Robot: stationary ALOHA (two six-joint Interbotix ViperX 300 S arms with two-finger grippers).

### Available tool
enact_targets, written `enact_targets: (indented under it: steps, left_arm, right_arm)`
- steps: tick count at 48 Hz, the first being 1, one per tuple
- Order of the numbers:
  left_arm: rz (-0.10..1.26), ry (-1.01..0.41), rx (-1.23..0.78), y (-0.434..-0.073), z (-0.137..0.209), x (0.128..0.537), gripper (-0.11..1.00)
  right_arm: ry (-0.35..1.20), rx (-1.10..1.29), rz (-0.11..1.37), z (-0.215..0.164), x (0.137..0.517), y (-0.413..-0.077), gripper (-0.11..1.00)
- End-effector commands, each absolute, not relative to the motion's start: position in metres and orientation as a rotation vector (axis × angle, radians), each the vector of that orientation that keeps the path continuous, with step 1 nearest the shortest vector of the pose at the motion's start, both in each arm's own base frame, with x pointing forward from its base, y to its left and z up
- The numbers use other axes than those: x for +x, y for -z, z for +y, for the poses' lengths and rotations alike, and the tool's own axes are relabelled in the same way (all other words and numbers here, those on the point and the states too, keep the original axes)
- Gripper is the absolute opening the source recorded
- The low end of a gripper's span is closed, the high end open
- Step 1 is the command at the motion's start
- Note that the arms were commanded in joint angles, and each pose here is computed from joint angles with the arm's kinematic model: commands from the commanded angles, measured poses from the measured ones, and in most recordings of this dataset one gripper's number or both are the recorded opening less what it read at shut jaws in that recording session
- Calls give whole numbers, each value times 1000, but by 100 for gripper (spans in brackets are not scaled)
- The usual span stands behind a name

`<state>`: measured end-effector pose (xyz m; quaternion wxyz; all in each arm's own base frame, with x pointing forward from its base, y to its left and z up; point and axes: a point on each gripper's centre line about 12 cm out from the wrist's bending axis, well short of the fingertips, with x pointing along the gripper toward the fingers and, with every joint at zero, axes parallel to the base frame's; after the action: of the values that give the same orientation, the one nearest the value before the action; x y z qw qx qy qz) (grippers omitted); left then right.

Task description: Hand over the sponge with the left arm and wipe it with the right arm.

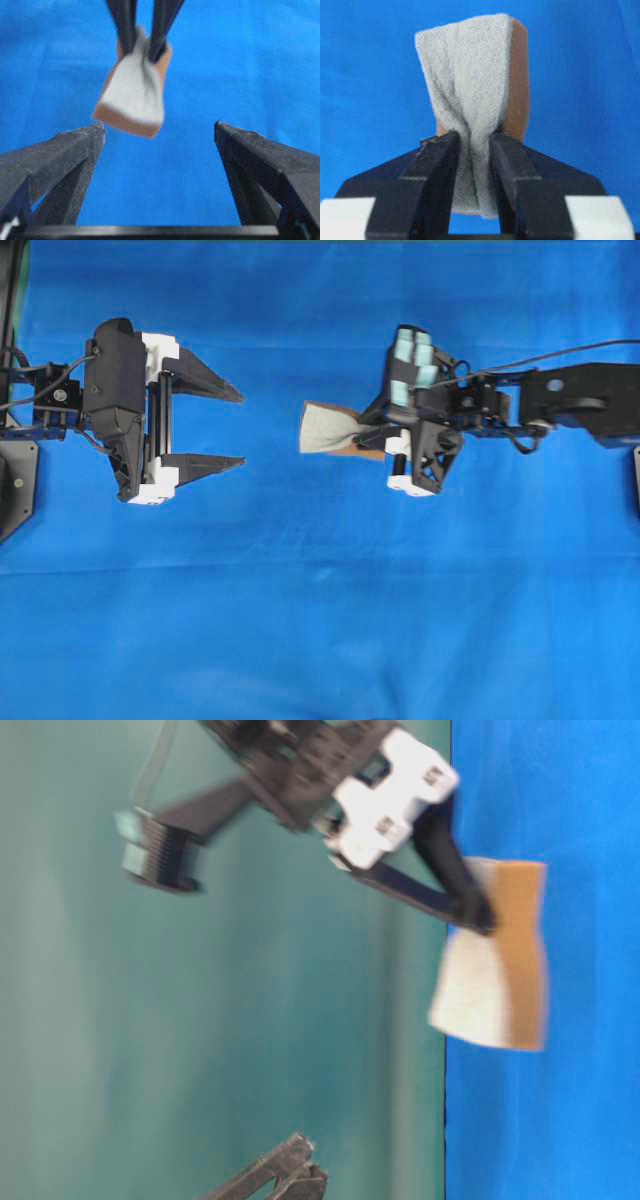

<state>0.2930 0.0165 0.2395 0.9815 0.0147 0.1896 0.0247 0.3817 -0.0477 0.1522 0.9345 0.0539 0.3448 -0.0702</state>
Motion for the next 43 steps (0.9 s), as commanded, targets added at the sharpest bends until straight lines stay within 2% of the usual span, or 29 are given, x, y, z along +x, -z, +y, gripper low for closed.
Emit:
enact_targets:
  steps: [1, 14, 21, 43]
  left_arm:
    - [357, -49, 31, -246, 16, 295, 90]
    - [354, -49, 32, -246, 16, 294, 90]
    - [352, -49, 32, -247, 16, 294, 90]
    - [352, -49, 31, -246, 16, 295, 90]
  right_arm:
    - [148, 111, 685, -51, 392, -153, 29]
    - [153, 125, 753, -51, 396, -122, 29]
    - [155, 127, 755, -52, 397, -121, 29]
    - [230, 137, 741, -86, 386, -121, 26]
